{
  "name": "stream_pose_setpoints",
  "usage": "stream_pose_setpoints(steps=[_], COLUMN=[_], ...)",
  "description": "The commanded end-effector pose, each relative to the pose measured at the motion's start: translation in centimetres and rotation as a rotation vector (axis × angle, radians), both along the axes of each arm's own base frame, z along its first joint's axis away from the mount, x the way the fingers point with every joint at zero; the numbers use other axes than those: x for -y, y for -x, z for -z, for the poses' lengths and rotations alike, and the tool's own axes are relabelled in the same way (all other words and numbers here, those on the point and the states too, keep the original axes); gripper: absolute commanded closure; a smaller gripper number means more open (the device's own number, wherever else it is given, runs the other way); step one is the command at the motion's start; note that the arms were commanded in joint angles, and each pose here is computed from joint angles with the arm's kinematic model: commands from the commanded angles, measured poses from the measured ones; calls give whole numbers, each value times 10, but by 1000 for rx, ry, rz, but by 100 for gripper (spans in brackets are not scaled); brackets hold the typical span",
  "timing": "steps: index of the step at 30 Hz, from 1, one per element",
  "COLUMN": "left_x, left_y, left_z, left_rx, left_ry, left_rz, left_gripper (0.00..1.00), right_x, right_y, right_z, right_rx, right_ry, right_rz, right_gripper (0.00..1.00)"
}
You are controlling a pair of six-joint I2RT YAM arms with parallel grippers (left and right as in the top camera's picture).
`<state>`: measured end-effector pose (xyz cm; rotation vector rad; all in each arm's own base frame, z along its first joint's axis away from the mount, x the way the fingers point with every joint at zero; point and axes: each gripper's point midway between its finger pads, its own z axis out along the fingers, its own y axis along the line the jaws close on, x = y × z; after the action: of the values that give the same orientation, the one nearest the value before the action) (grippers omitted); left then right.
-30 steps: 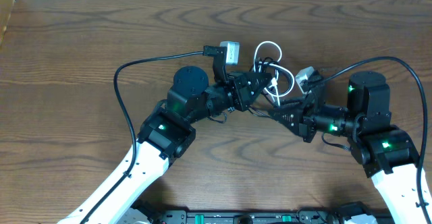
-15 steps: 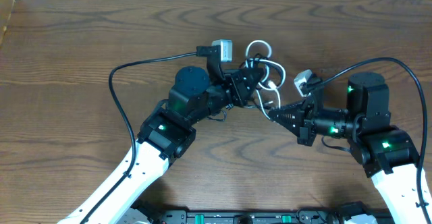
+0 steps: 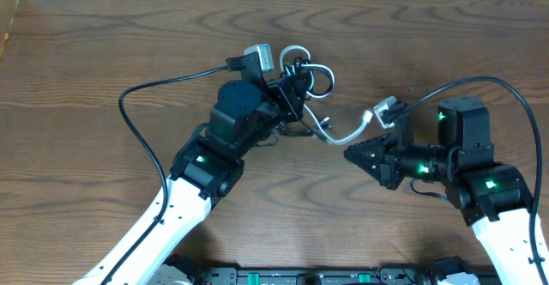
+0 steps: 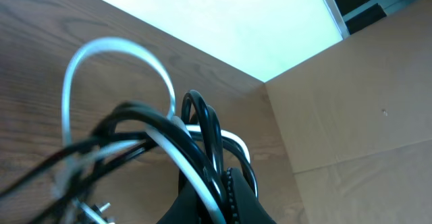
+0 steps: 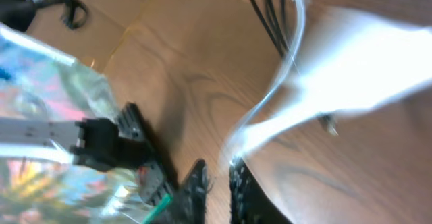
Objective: Untangle cables
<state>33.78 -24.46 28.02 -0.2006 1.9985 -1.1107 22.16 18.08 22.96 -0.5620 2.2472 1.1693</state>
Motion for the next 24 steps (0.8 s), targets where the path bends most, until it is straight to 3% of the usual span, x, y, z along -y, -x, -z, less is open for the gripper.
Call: stream_pose_setpoints(steps=[1,2,3,12,16,24], left_x=[7,12,15,41,41,43], left_y=[9,13,17,61,71,80], left_z=[-16,-16,-17,-11,1,6], left_rx=[69,88,103,224,193,200], left_ry=[-11,-26,-37,-119,-146,-160], left_rz=[88,131,166,509,561,619], left_gripper=[93,93,93,93,92,93], right_x=[7,8,8,7,6,5], right_y=[-8,-9,-9,-12,-18,-21], right_z=[4,4,5,1,-5,-8], right_rx=[-18,-16,-16,10,49,80], right_ry=[50,54,55,48,37,36], right_rz=[82,85,87,87,89,84], right_gripper=[25,9,1,1,1,18])
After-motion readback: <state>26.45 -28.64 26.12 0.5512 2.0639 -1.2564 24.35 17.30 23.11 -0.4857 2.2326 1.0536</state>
